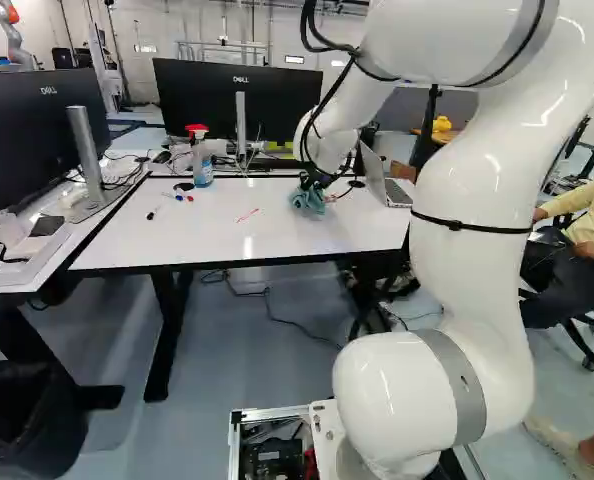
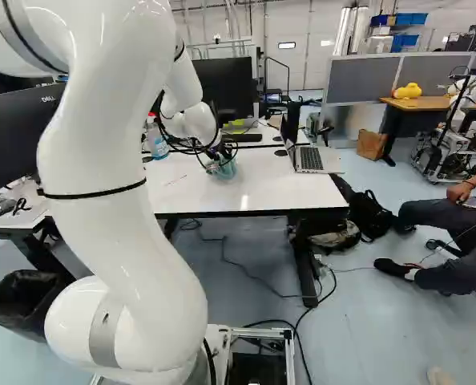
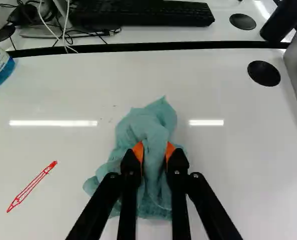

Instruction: Clean the table with the green towel

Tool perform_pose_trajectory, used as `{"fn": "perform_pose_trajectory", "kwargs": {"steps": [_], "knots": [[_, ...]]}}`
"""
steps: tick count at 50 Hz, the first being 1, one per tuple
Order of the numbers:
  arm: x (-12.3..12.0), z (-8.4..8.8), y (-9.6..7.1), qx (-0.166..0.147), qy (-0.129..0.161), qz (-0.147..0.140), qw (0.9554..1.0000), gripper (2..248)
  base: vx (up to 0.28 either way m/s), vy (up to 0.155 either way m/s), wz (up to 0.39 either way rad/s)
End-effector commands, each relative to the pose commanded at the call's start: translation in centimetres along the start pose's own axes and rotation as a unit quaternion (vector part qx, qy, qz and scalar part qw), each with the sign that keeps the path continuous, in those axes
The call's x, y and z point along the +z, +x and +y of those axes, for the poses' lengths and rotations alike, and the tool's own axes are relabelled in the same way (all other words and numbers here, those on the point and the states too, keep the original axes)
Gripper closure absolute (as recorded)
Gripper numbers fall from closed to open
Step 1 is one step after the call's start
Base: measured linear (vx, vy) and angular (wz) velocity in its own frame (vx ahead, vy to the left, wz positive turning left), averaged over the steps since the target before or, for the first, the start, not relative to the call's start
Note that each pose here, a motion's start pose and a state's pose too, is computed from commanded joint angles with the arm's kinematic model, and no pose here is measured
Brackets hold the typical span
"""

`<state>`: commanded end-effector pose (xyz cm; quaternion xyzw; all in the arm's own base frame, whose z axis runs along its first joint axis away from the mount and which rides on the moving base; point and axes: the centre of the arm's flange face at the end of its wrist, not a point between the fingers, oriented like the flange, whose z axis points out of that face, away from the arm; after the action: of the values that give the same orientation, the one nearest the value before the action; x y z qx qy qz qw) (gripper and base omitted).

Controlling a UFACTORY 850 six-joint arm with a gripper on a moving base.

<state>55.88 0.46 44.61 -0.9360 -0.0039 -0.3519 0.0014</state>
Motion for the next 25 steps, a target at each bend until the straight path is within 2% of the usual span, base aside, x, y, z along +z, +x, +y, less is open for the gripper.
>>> {"fn": "perform_pose_trajectory", "kwargs": {"steps": [11,25], "knots": [[-2.5,0.6,-0.8,0.004,-0.004,-0.002,1.0000,185,0.000,0.000,0.000],[-3.3,0.9,-2.0,0.006,-0.006,-0.015,0.9998,185,0.000,0.000,0.000]]}}
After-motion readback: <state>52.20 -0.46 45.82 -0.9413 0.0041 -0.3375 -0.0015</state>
